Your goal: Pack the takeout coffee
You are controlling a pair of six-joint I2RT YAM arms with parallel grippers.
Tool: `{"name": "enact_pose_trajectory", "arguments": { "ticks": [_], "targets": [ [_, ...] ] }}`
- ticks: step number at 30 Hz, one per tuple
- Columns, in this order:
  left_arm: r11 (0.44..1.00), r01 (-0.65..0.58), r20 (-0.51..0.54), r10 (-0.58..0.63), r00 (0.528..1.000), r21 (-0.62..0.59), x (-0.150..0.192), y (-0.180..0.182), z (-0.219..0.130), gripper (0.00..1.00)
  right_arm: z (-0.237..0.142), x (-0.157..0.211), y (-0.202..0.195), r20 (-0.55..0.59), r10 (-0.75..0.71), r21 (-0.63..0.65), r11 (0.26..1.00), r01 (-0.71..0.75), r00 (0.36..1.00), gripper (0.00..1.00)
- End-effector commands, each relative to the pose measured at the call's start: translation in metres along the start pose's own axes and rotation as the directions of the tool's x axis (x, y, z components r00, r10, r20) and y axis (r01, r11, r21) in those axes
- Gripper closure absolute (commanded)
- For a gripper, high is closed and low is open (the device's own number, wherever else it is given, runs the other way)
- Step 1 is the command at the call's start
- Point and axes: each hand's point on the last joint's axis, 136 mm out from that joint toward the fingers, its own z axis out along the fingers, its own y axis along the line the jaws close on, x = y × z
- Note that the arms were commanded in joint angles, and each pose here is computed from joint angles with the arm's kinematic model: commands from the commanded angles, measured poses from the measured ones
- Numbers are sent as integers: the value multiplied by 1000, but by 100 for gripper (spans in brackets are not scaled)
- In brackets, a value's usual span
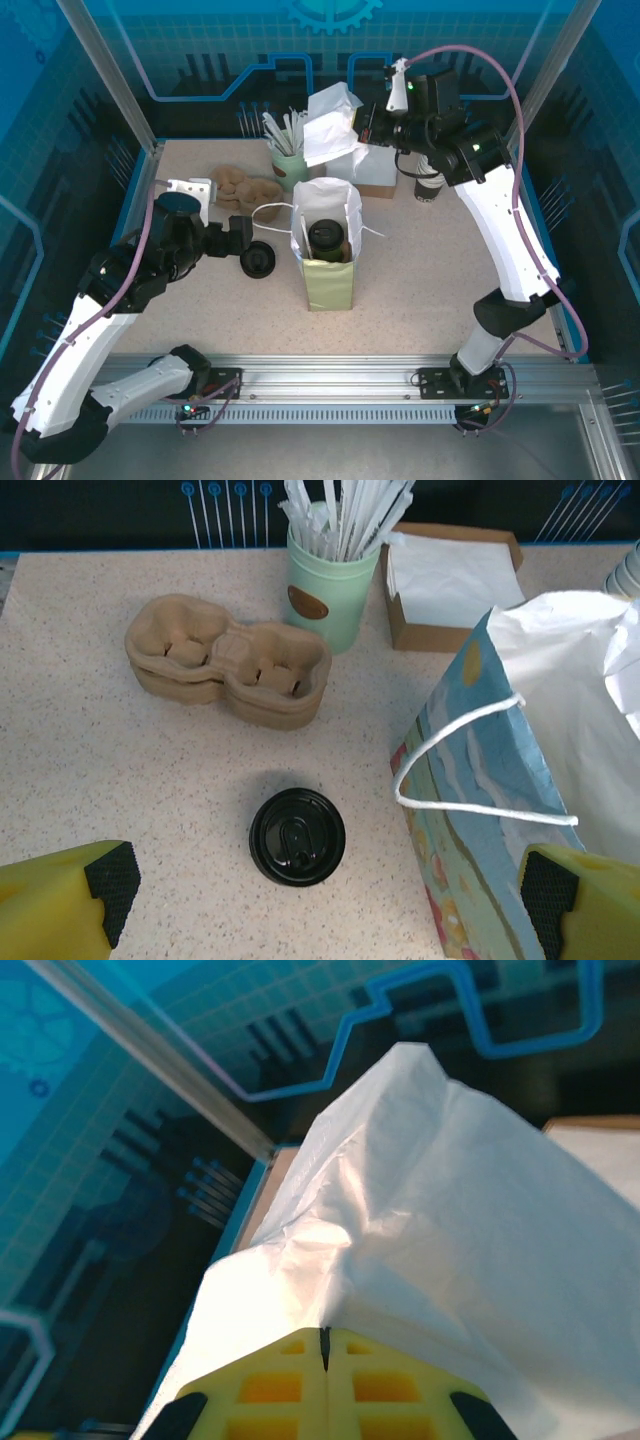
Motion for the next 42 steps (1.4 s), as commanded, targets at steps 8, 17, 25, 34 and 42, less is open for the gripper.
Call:
{"name": "enact_pose_trajectory", "arguments": {
  "ticks": [8, 17, 25, 34, 42],
  "targets": [
    [999, 40, 93, -40, 995, 9, -17, -3, 6, 1, -3, 70, 49, -126, 88, -169, 980, -108, 988, 100],
    [999, 46, 81, -47, 996, 20, -13, -5, 12, 1, 1, 113, 43, -146, 57, -104, 992, -73, 988, 100],
    [999, 47, 69, -49, 996, 23, -9, -6, 16, 1, 15, 147, 9, -186, 65, 14, 998, -64, 980, 100],
    [998, 44, 59, -46, 997, 35, -7, -9, 18, 1, 32, 179, -33, -281, 7, 185, 982, 48, 960, 100],
    [999, 44, 57, -45, 997, 29, -5, -7, 18, 1, 35, 198, -55, -356, -42, 289, 945, 153, 933, 100]
  ]
}}
